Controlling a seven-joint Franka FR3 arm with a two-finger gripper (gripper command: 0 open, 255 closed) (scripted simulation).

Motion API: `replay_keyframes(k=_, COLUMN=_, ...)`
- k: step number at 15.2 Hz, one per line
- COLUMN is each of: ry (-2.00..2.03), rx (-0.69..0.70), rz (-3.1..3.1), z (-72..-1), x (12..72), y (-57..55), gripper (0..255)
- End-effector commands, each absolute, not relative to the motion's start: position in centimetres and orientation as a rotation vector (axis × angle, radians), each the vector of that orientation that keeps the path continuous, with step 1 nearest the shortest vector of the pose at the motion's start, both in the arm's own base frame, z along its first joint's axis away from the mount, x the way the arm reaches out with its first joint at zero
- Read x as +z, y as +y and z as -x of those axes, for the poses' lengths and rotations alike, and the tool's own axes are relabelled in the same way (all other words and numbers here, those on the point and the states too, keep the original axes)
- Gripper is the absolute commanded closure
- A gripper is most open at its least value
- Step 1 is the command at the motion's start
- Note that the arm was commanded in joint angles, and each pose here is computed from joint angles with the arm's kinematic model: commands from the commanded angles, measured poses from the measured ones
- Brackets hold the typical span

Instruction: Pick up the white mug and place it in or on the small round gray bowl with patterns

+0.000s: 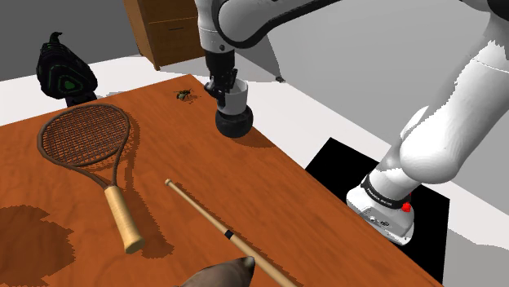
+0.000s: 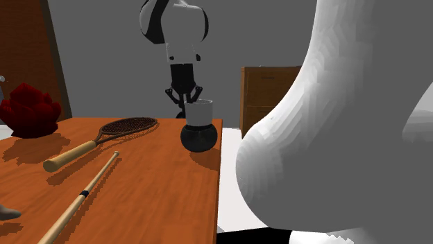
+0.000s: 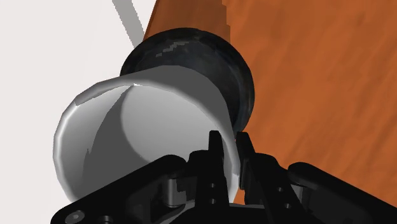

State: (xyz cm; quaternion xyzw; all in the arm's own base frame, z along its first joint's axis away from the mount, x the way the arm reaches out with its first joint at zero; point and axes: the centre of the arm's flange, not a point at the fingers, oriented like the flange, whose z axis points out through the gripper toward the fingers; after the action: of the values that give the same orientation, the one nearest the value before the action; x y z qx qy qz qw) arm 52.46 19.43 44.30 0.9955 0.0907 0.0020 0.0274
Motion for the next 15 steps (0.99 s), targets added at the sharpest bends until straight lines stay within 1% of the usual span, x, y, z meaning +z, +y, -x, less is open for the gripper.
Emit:
replay_keyframes(k=1, ry=0.280, rx=0.007, rz=-3.074, z=-52.6, x=44.0, y=19.4, gripper=255)
replay_keyframes(k=7, ry=0.280, rx=0.007, rz=-3.074, z=-52.6, x=44.0, y=19.4, gripper=255)
replay_keyframes(k=8, ry=0.280, rx=0.007, rz=-3.074, z=-52.6, x=44.0, y=19.4, gripper=0)
replay_keyframes(k=13, ry=0.280, rx=0.007, rz=-3.074, z=-52.6, x=44.0, y=19.4, gripper=0)
replay_keyframes(k=15, ry=0.280, rx=0.007, rz=-3.074, z=-52.5, x=46.7, y=19.6, gripper=0)
